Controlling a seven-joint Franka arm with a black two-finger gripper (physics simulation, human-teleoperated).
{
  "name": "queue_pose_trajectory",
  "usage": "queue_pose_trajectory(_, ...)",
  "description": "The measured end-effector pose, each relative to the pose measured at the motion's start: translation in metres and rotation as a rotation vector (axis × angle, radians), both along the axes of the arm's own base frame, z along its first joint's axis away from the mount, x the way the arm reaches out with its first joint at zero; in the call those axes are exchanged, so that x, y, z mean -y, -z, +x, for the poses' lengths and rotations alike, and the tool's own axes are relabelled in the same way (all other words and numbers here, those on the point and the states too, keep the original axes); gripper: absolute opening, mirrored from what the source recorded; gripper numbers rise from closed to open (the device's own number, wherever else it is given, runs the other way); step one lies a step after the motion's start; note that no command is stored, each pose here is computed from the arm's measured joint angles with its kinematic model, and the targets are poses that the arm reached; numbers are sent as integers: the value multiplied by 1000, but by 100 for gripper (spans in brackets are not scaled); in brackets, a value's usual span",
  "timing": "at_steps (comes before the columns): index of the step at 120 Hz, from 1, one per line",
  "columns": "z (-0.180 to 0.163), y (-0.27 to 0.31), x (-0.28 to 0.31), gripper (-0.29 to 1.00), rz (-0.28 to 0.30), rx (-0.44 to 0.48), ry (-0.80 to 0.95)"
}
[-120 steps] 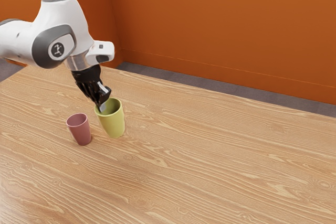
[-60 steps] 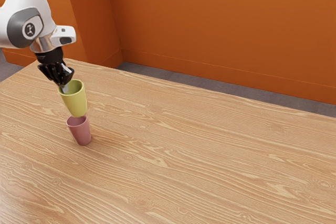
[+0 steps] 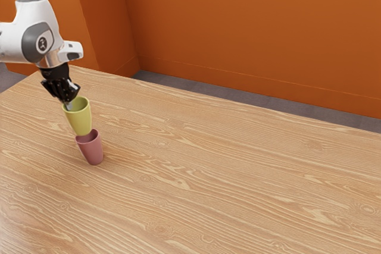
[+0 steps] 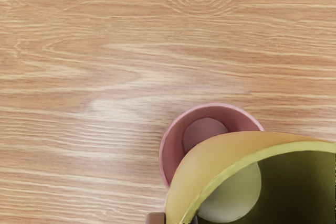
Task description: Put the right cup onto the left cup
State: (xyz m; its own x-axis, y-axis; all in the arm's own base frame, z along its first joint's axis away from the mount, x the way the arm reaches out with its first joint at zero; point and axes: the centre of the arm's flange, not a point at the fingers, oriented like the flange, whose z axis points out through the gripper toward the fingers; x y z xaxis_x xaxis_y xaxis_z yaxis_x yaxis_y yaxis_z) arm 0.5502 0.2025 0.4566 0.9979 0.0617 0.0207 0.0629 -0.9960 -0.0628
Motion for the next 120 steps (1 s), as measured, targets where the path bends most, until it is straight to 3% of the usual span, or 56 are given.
queue_pose_trajectory(68,14,51,-8,-7,-21,-30,27)
queue_pose_trajectory(96,15,52,-7,38,-44,-19,26)
queue_pose_trajectory(120,-1,3,-2,58,-54,40,35)
